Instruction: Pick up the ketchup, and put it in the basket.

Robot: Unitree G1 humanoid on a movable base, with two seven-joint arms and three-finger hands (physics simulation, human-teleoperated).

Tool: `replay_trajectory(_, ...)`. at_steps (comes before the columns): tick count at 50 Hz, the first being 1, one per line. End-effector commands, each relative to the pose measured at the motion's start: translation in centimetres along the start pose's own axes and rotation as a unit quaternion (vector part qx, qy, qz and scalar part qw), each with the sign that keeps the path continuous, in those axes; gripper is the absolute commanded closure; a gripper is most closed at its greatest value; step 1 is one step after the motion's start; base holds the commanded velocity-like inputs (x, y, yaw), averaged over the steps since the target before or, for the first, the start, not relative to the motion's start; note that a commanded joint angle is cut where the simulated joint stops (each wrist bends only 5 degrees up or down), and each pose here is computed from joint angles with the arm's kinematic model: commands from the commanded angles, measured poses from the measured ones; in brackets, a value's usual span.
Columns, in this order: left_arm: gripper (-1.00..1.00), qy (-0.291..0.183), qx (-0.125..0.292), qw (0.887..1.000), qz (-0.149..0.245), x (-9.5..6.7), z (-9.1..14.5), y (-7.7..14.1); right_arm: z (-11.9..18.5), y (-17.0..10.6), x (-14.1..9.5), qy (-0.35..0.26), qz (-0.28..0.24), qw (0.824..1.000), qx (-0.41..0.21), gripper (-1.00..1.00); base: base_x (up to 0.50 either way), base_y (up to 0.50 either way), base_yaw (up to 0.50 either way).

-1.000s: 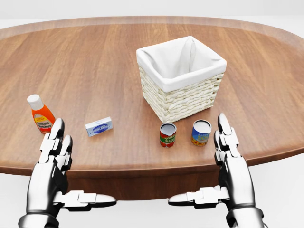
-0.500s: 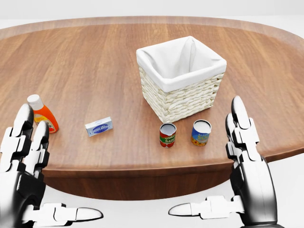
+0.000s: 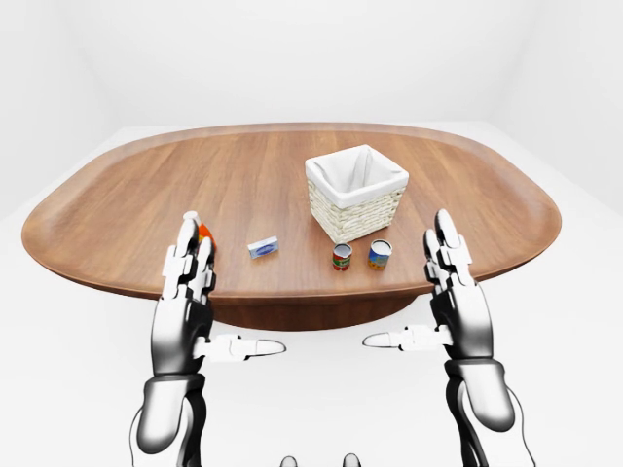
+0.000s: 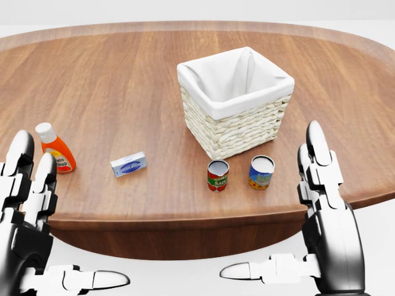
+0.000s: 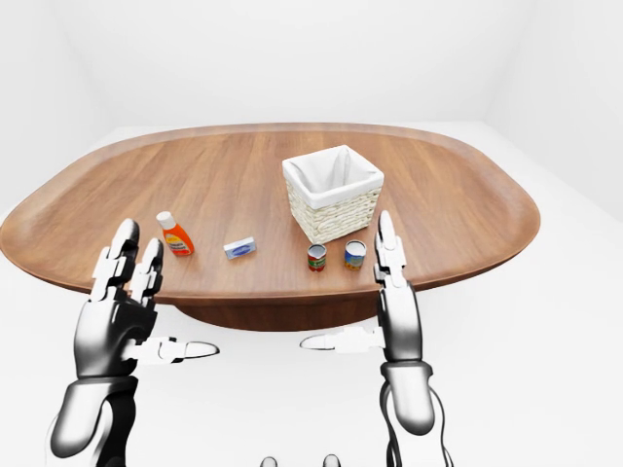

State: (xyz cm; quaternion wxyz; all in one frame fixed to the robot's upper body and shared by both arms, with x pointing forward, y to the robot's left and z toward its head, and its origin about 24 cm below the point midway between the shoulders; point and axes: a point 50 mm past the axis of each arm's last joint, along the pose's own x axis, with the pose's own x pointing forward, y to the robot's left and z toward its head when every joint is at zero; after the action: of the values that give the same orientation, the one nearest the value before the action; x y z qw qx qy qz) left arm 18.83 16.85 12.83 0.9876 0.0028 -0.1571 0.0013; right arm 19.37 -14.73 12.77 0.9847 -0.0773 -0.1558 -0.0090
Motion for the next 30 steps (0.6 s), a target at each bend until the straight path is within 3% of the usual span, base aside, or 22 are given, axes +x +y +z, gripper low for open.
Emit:
replay_trajectory(1, -1.00, -0.005, 0.000, 1.000, 0.003, -0.02, 0.23, 0.11, 0.10, -0.08, -0.02, -0.002, -0.001, 1.000, 0.003, -1.00, 0.00, 0.00, 0.00)
replay_trajectory(10, -1.00, -0.008, -0.002, 1.000, 0.003, -0.15, 0.42, 0.23, 0.19, -0.02, -0.40, 0.000, 0.008, 1.000, -0.010, -1.00, 0.02, 0.02, 0.00)
replay_trajectory(30, -1.00, -0.009, -0.002, 1.000, 0.004, -0.20, 0.48, 0.32, 0.26, -0.02, -0.57, 0.001, 0.004, 1.000, -0.016, -1.00, 0.49, 0.22, 0.00)
